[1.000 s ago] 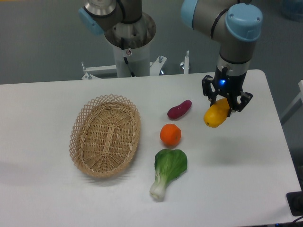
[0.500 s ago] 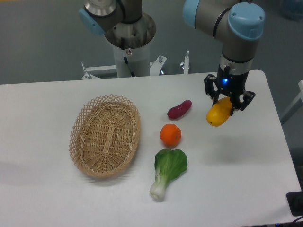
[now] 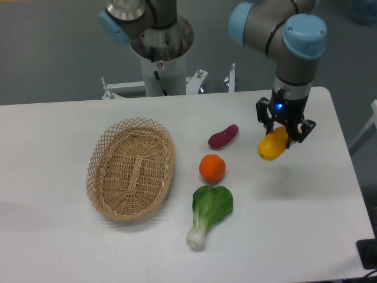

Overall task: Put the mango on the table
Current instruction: 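Lower the held yellow mango toward the table beside the orange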

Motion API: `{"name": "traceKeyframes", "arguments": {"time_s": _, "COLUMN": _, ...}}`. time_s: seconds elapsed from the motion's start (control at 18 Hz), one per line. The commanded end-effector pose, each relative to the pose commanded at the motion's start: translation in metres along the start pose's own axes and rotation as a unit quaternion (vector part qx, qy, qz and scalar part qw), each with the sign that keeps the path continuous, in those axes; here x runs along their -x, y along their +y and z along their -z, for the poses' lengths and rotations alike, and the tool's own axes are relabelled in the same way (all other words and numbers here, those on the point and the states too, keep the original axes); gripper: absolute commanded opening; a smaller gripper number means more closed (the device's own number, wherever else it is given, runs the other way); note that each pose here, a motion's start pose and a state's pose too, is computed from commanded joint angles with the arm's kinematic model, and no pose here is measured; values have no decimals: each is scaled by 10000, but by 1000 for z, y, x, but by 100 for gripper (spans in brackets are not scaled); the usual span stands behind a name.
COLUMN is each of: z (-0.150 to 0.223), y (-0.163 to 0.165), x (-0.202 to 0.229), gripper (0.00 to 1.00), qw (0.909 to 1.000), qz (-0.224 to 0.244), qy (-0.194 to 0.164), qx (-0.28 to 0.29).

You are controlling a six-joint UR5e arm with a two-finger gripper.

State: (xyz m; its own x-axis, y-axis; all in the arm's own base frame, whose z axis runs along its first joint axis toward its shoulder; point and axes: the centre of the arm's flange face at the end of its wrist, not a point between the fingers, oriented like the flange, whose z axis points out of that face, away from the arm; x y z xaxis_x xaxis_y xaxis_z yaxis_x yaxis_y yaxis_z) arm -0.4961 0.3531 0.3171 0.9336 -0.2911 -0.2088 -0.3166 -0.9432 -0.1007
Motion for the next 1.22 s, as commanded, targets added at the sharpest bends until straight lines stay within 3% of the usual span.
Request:
{"name": "traceKeyframes", "arguments": {"time_s": 0.17, "z": -14, "y": -1, "x": 11, "gripper": 41, "qw": 10000, "qz": 58, "qy": 47, "qx": 2}}
{"name": "traceKeyframes", "arguments": {"time_s": 0.39, "z": -32, "y": -7, "x": 20, "gripper": 41, "qw": 9995, "qz": 246, "qy": -165, "qx": -48}}
{"name": "traceKeyframes", "arguments": {"time_s": 0.78, "z": -70, "y": -36, "x": 17, "gripper": 41, "qw": 9976, "qz": 638, "qy": -208, "qx": -153}}
{"name": "traceKeyframes", "arguments": {"time_s": 0.94, "z": -86, "y": -52, "x": 23, "gripper": 41, "qw": 9959, "qz": 785, "qy": -394, "qx": -238}}
{"name": "traceKeyframes", "arguments": {"time_s": 1.22, "z": -98, "y": -57, "x": 18, "gripper": 41, "qw": 9940, "qz": 1022, "qy": -297, "qx": -246}}
